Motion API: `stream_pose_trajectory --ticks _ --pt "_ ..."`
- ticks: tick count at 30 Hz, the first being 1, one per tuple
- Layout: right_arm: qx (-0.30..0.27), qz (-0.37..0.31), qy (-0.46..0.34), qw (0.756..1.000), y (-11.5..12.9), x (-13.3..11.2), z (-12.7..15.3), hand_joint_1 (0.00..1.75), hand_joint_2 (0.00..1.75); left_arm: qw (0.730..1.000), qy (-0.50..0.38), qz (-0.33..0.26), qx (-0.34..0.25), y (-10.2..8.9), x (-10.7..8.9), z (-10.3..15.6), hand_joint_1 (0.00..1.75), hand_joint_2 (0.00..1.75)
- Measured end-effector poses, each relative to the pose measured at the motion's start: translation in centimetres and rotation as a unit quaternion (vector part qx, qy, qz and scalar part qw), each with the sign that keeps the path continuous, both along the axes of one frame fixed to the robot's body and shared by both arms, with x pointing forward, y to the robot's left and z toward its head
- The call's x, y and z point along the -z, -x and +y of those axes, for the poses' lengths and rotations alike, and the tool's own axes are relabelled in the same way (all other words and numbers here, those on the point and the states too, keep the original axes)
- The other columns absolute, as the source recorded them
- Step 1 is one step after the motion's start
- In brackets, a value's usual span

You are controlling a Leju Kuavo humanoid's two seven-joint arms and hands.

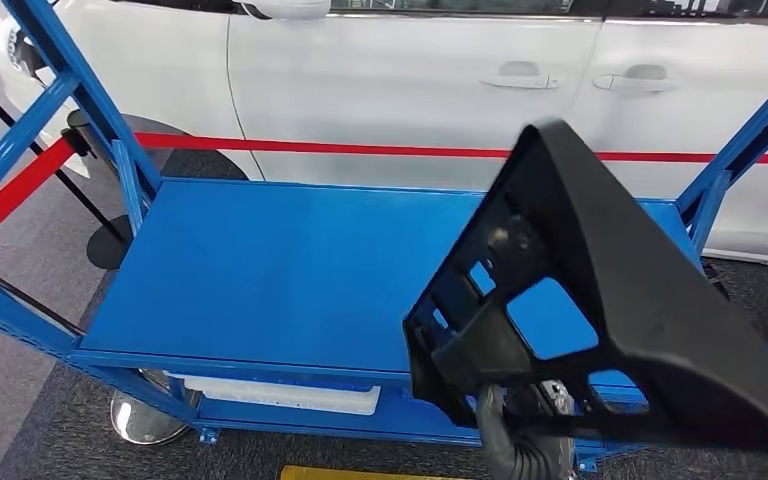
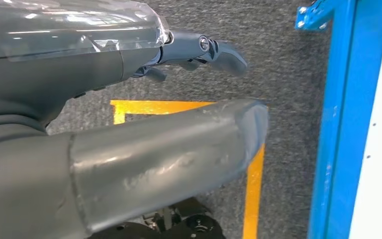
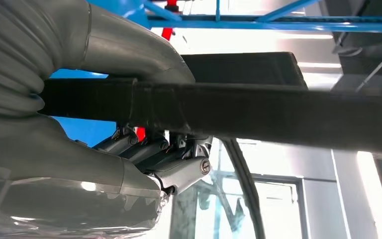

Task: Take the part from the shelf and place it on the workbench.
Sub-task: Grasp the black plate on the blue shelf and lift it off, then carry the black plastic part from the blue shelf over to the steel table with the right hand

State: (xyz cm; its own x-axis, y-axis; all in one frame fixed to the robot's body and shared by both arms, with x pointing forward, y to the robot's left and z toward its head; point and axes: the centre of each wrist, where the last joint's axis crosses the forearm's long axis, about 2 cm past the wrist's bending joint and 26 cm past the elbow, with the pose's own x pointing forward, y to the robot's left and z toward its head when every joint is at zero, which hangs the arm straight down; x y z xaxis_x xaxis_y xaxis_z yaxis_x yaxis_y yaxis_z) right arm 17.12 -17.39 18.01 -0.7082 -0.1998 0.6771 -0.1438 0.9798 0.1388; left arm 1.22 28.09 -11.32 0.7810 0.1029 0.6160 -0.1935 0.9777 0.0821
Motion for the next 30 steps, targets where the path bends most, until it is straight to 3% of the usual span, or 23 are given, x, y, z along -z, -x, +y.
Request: stream_pose_trajectory --ticks 9,30 --pt "0.026 0.036 -0.021 0.999 3.0 1.9 -1.9 1.75 1.75 1.000 0.001 0.011 0.003 0.1 0.0 -0.1 0.00 0.00" --pt "0.080 0.063 -0.012 0.995 4.7 1.9 -3.3 1.75 1.75 1.000 -0.004 0.017 0.017 0.4 -0.1 0.4 0.00 0.00"
